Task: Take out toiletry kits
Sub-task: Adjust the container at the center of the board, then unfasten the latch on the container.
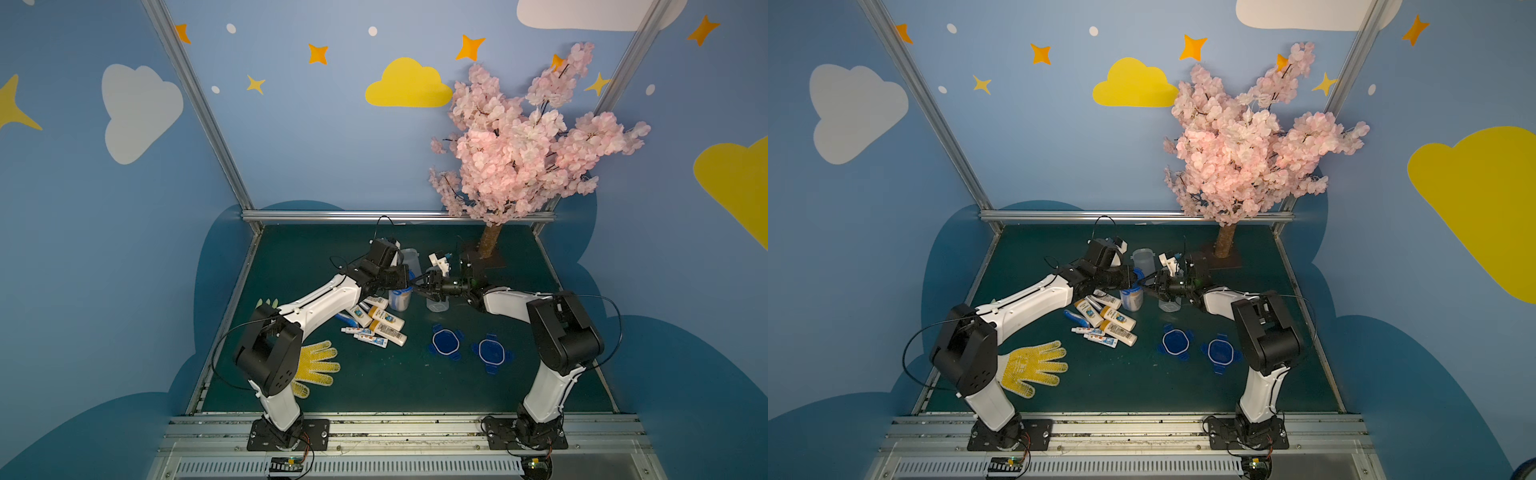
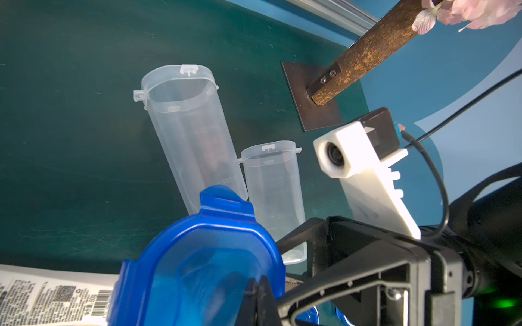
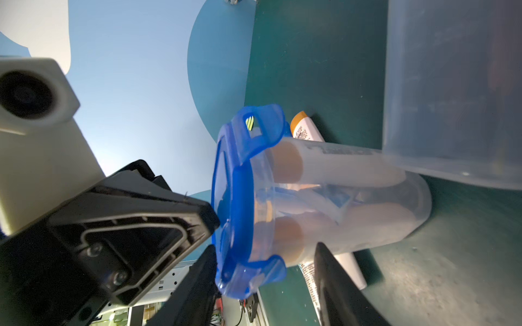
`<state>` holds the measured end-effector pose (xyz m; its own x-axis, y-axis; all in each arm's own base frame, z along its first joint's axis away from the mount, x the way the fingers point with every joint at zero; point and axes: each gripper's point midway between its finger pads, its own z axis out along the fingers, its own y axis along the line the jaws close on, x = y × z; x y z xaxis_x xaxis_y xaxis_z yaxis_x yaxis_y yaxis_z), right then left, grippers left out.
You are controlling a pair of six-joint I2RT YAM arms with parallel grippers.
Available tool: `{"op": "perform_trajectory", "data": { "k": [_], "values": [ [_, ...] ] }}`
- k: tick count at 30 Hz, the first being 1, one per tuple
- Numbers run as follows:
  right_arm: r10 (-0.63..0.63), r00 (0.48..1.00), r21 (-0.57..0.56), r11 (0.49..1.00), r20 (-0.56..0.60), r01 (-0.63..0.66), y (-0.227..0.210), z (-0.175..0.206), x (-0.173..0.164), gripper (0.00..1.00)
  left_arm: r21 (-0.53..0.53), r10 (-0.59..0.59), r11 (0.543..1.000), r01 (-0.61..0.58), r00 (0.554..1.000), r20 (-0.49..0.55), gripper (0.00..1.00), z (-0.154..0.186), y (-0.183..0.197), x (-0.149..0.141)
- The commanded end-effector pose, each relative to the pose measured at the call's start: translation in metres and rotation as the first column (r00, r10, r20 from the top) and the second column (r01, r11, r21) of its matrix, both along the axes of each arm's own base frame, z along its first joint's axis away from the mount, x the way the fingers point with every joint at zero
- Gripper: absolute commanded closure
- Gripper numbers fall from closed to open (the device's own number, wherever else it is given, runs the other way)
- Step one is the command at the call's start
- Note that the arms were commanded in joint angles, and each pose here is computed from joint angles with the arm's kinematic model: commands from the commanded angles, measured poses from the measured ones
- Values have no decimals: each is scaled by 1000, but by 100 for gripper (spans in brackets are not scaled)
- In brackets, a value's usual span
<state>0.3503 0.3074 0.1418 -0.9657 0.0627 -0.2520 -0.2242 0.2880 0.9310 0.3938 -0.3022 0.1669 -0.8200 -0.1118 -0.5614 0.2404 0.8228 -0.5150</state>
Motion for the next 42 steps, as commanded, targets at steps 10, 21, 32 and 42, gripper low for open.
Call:
{"op": "perform_trajectory", "data": {
  "k": [10,21,32,42],
  "values": [
    [1,993,104,995,118,-13,5,26,-3,48,63,21,998,-13,992,-125,98,-50,16,-20],
    [-19,982,233,972,188,-26,3,55,-7,54,87,49,996,-35,985,-165,98,-71,28,-30],
    [-27,967,291,956,253,-49,-1,82,-15,58,106,106,991,-84,969,-224,98,-102,43,-38],
    [-24,961,263,963,276,-51,-6,90,-26,64,121,129,988,-100,956,-264,98,-119,50,-47]
  ]
}}
